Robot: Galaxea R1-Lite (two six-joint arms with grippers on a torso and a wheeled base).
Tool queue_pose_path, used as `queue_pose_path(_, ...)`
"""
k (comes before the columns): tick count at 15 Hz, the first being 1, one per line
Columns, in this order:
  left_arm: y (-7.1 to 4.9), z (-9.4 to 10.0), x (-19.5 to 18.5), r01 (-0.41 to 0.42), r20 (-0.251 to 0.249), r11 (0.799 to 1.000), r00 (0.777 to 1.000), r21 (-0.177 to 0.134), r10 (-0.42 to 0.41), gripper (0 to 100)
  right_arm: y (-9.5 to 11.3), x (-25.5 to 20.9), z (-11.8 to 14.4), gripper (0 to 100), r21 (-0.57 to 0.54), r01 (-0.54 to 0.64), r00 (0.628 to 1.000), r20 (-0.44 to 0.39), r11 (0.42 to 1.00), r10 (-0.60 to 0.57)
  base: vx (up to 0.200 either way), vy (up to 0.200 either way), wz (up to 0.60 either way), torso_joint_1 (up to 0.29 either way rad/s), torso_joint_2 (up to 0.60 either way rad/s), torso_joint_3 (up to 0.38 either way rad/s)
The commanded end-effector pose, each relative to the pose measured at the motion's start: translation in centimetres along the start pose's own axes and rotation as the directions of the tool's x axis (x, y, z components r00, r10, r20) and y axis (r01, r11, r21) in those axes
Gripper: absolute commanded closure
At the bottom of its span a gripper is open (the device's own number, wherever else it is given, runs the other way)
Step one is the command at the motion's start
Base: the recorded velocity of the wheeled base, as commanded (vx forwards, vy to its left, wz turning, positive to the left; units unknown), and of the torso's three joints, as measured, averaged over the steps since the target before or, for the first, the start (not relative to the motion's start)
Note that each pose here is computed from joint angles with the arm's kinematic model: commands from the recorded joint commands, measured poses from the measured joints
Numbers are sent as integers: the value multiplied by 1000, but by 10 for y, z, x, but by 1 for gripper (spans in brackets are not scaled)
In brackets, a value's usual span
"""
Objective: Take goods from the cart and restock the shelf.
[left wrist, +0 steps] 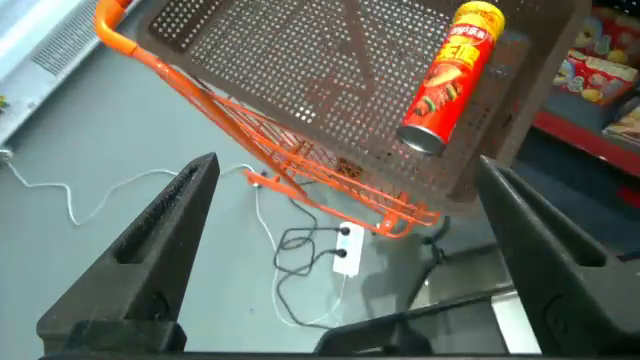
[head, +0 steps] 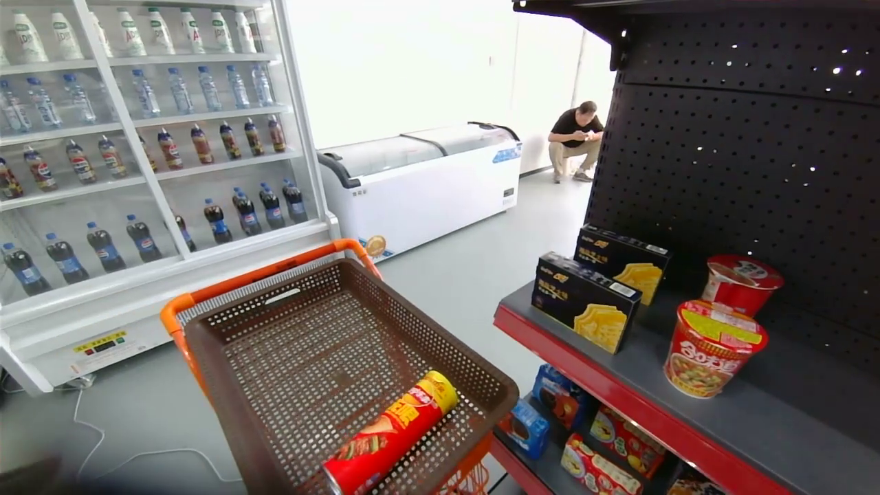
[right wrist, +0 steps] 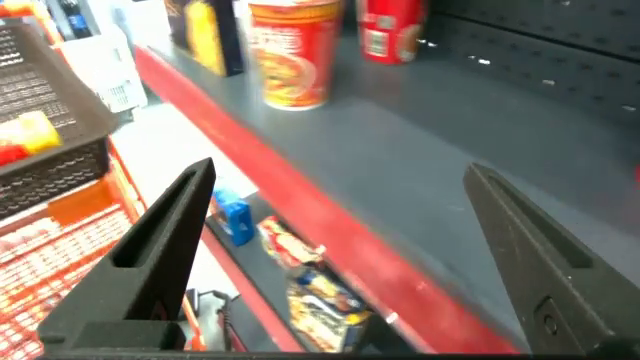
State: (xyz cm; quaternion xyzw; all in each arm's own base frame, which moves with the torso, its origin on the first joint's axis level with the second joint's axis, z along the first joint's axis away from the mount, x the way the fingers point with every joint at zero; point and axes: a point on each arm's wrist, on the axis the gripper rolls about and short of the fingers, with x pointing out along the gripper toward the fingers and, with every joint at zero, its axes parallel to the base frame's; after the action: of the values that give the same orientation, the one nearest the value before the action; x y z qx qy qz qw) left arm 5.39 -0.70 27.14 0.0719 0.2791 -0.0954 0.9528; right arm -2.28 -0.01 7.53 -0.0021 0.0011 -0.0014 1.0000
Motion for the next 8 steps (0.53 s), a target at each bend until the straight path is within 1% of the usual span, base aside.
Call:
queue_pose_path(1,4,40,64,59,-36,998,998,-11,-59,0,0,0,0,0,0,0,1000,1,1000,0,0,0,0,0,0,0)
queue_pose_path(3,4,34,79,49,66,999,997,-17,-47,0,0,0,0,0,0,2,1000,1,1000,-2,0,0,0,0,0,0)
queue_pose_path(4,4,29,84,44,92,999,995,-20,-41,0,0,0,0,0,0,0,1000,1,1000,0,0,0,0,0,0,0)
queue_pose_path(5,3,22,80,46,92,999,995,-28,-43,0,0,0,0,0,0,0,1000,1,1000,0,0,0,0,0,0,0)
queue_pose_path(8,1,10,84,50,57,998,997,-42,-48,0,0,0,0,0,0,0,1000,1,1000,0,0,0,0,0,0,0)
